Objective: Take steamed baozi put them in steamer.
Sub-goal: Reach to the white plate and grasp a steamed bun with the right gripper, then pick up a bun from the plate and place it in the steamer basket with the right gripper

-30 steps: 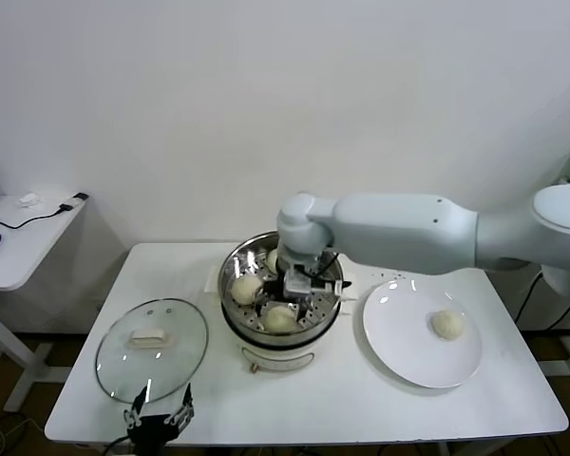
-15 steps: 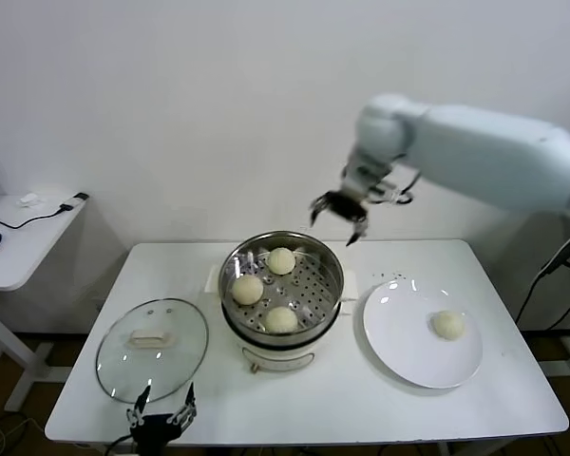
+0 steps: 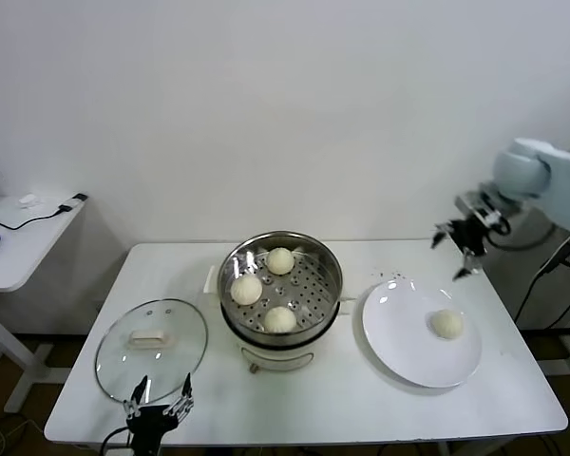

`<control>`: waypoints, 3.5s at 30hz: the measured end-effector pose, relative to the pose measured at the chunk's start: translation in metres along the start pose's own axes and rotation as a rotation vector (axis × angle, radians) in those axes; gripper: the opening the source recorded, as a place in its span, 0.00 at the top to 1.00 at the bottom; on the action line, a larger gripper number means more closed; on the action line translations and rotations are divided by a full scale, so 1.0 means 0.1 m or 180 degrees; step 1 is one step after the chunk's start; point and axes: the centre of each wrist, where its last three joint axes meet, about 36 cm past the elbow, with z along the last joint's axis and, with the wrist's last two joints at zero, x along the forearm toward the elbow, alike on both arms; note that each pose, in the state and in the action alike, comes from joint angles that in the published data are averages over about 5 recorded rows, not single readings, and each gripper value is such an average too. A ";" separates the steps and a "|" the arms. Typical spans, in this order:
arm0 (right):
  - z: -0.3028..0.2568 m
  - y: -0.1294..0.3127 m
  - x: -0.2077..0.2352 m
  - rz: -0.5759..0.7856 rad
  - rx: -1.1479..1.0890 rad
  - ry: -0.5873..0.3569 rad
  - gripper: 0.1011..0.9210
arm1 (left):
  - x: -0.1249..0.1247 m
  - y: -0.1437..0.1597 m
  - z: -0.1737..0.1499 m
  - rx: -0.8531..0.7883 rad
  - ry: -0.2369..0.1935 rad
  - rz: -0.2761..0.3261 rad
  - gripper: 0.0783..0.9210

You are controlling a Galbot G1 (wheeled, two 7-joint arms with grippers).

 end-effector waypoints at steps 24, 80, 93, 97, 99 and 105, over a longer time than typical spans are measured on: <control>0.59 0.55 -1.58 -0.0100 -0.1045 0.0140 0.12 | 0.01 -0.06 0.11 0.0036 0.0030 0.0001 0.12; -2.76 -0.49 -0.08 0.0011 -0.0087 -0.0620 0.33 | 0.06 -0.06 -0.03 0.0066 -0.0011 0.0067 0.12; -2.85 -0.45 -0.70 -0.0061 -0.0106 -0.0422 0.33 | 0.04 -0.05 -0.04 0.0081 -0.0024 0.0067 0.12; -2.86 -0.45 -0.83 -0.0061 -0.0084 -0.0373 0.32 | 0.03 -0.05 -0.04 0.0093 -0.0026 0.0068 0.12; -2.87 -0.45 -0.88 -0.0057 -0.0075 -0.0363 0.29 | 0.03 -0.04 -0.05 0.0096 -0.0028 0.0065 0.12; -2.86 -0.48 -0.96 -0.0033 -0.0044 -0.0391 0.14 | 0.02 -0.03 -0.06 0.0098 -0.0032 0.0057 0.12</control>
